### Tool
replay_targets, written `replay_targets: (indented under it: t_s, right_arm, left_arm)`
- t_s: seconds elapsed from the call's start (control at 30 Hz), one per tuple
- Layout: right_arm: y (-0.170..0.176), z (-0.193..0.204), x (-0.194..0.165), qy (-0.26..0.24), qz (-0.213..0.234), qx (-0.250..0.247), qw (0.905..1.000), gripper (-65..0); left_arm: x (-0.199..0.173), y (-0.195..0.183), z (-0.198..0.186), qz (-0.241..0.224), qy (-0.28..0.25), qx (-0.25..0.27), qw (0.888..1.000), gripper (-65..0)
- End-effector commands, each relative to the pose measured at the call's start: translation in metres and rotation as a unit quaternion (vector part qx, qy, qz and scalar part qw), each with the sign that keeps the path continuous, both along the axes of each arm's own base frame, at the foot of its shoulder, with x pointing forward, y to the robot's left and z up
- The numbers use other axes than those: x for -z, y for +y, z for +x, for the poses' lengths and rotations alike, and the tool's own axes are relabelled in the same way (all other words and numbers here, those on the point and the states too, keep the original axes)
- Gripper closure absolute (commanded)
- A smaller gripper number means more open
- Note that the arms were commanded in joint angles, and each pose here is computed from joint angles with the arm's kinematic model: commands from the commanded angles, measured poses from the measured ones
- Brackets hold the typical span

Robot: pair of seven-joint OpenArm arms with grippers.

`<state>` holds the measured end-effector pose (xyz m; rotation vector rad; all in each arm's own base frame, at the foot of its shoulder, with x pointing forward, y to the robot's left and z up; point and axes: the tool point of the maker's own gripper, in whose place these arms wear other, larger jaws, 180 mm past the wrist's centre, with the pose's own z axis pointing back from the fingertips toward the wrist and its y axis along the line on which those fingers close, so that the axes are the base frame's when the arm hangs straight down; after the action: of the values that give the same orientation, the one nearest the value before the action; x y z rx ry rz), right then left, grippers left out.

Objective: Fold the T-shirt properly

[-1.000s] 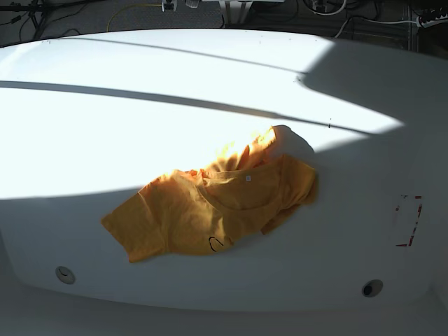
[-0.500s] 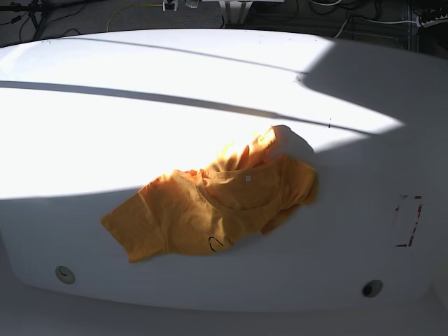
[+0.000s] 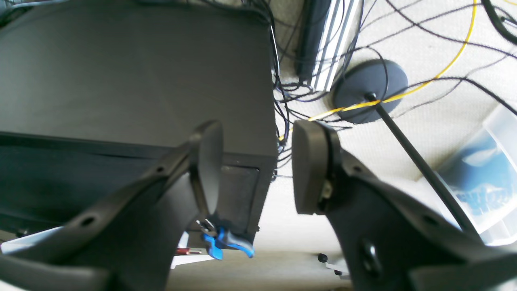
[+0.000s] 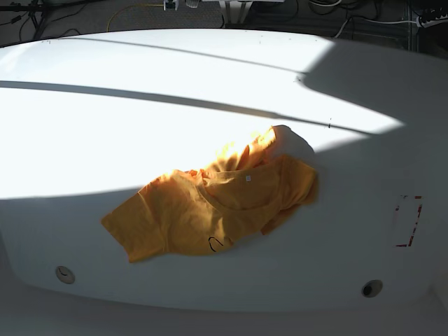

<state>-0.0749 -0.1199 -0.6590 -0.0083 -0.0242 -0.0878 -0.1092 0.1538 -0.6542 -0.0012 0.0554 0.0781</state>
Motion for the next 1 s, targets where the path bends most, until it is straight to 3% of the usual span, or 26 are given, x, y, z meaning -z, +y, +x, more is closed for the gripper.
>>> replay_targets:
  t_s: [0.0,0.97]
  right_arm:
    - [-0.003,-0.008,-0.001,0.005,-0.003,0.001,1.0,-0.5]
    - [-0.003,-0.016,-0.002,0.011,-0.002,-0.001,0.9999,0.0]
  left_arm:
    - [-0.001,0.005,-0.003,0.005,0.003,0.001,1.0,-25.5]
    - [-0.002,0.001,-0.014,-0.001,0.013,0.007,1.0,-26.0]
